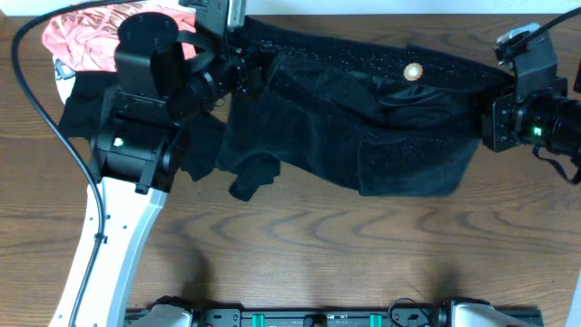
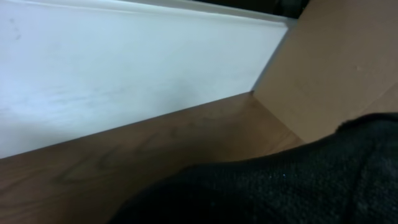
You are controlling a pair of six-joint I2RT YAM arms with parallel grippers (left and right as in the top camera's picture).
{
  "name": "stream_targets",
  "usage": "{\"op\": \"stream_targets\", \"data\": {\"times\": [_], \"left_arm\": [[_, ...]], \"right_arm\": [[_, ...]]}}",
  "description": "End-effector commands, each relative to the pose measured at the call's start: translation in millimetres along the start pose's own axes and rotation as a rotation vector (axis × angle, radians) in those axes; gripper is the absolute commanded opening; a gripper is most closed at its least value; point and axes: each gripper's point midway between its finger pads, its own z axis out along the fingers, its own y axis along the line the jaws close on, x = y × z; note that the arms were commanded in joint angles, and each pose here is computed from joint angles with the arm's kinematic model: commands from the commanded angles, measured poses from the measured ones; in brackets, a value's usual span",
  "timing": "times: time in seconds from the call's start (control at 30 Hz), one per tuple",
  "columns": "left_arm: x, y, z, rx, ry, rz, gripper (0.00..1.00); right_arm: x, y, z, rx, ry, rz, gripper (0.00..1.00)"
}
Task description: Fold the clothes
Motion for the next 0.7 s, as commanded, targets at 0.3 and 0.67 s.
{"op": "stream_targets", "data": {"times": [0.3, 0.67], "left_arm": [[-110, 31, -29, -0.179, -0.452, 0.025, 0.06], [-81, 83, 36, -0.184, -0.395, -0.152, 0.06]], "right_arm": [[-89, -105, 1, 0.348, -0.288, -0.081, 0.01], [-132, -123, -18, 0.434, -0.456, -0.189, 0.01]]}}
